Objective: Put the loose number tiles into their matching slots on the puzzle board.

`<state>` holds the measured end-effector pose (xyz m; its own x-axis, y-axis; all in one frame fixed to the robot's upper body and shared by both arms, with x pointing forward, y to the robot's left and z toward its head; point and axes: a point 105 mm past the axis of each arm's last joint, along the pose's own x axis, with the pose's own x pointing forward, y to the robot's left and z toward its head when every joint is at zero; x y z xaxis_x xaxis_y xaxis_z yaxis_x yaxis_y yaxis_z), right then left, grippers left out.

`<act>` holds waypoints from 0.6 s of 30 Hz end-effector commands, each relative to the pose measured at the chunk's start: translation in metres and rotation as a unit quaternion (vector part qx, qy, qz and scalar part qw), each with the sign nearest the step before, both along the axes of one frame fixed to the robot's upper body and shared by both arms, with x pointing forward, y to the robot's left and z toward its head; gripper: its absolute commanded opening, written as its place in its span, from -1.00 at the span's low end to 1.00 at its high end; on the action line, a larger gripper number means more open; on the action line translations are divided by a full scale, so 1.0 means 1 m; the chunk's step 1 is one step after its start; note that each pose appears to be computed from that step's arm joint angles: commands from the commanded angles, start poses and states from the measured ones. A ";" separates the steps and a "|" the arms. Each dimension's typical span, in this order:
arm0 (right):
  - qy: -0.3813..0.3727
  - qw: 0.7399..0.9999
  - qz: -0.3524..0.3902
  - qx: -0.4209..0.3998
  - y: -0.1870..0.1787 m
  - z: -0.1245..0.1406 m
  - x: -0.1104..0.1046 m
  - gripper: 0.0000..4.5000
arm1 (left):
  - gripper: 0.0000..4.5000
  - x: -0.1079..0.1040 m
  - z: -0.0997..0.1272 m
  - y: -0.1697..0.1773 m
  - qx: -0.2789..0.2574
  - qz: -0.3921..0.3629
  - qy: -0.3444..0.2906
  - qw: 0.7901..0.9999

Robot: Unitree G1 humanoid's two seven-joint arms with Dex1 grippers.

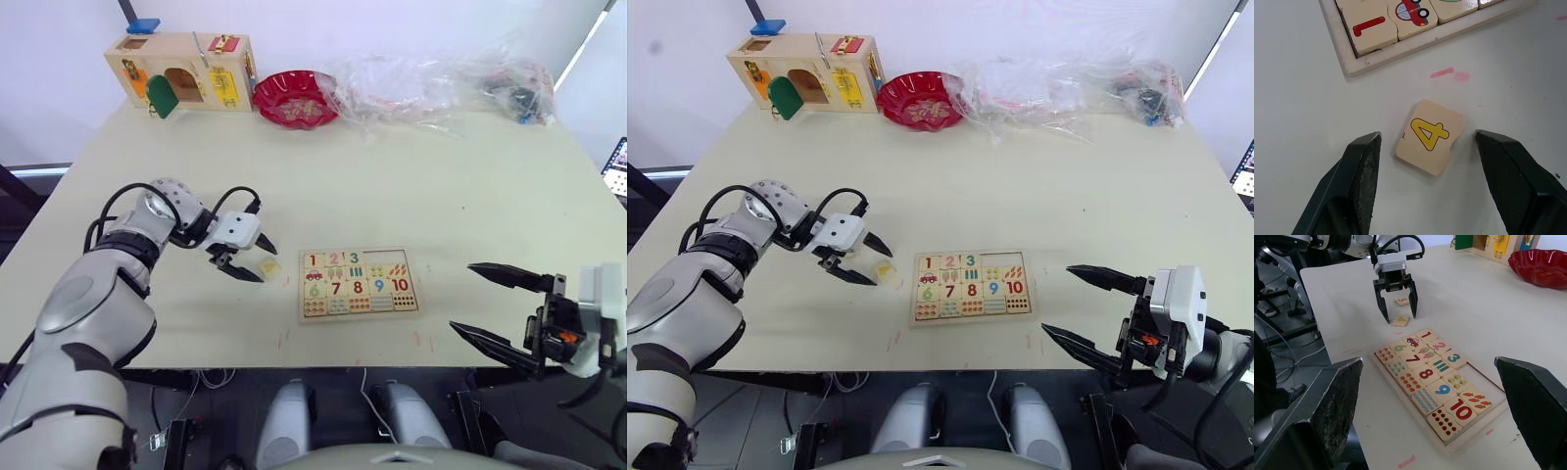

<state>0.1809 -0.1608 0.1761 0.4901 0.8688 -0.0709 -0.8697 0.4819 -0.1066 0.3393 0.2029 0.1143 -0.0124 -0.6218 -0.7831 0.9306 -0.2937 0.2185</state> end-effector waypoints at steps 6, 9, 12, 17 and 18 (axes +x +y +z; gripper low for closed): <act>-0.020 1.000 0.004 -0.002 0.002 0.007 -0.004 1.00 | -0.56 -0.007 -0.002 0.005 -0.025 0.011 0.020 0.999; -0.020 1.000 0.005 -0.002 0.002 0.007 -0.003 1.00 | -0.56 -0.008 0.003 0.006 -0.055 0.029 0.025 0.998; -0.020 1.000 0.005 -0.001 0.002 0.006 -0.003 1.00 | -0.56 -0.008 0.011 0.006 -0.092 0.044 0.022 0.995; -0.020 1.000 0.005 0.000 0.002 0.005 -0.003 1.00 | -0.56 -0.011 0.022 0.009 -0.135 0.071 0.023 0.988; -0.020 1.000 0.005 0.000 0.001 0.005 -0.003 1.00 | -0.56 -0.014 0.023 0.009 -0.139 0.075 0.031 0.987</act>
